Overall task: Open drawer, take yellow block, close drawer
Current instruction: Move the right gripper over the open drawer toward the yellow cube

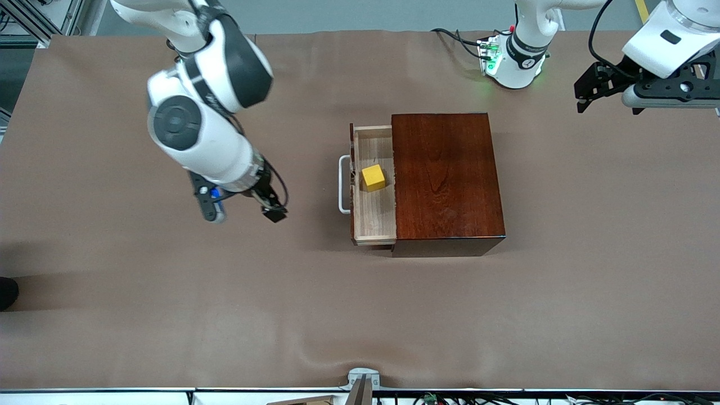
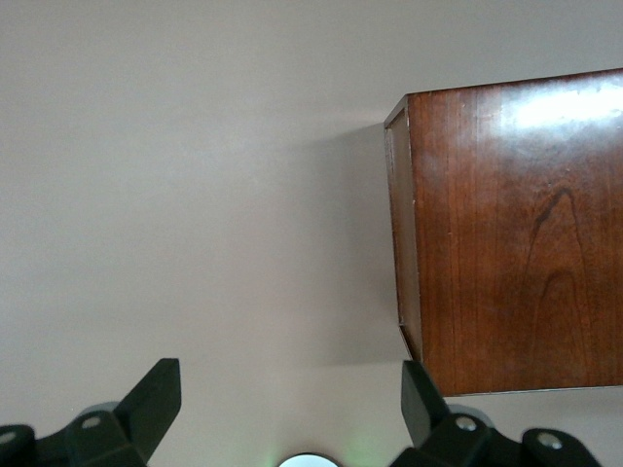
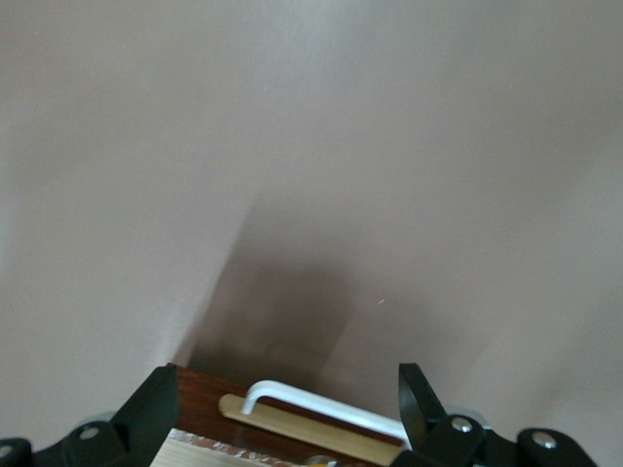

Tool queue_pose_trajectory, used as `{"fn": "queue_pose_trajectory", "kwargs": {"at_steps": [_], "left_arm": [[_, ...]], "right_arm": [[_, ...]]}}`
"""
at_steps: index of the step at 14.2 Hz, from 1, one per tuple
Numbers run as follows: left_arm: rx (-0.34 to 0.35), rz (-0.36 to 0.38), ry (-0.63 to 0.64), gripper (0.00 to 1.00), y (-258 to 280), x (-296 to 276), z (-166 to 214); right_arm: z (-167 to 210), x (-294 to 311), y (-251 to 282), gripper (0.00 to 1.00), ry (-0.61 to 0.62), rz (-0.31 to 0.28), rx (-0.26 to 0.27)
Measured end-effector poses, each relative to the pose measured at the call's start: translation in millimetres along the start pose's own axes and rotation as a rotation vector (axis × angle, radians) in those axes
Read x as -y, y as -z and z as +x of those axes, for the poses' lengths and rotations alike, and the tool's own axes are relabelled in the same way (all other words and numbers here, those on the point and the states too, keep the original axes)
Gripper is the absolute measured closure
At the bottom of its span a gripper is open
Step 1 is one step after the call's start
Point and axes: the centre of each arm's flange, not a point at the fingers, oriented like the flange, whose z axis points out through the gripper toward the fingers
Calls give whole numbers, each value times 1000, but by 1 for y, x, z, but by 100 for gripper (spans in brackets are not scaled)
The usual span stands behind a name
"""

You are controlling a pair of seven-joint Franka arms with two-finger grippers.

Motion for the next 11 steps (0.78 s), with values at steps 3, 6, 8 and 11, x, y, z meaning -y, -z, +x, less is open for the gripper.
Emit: {"fn": "queue_pose_trajectory", "kwargs": {"at_steps": [3,6,8,11], "left_arm": [[1,0,-2,0,0,-1,0],[4,2,-8,0,0,-4,-1],[5,2,-7,0,0,-4,-1],[10,2,-4,0,-1,-2,-1]], "right_arm": [[-29,8,-33,0,-52,6,-3],[-60,10,-57,0,-89,-6,41],[-78,8,-63,0,-87,-8,59],[-109,5,-72,0,-100,15,65]]}}
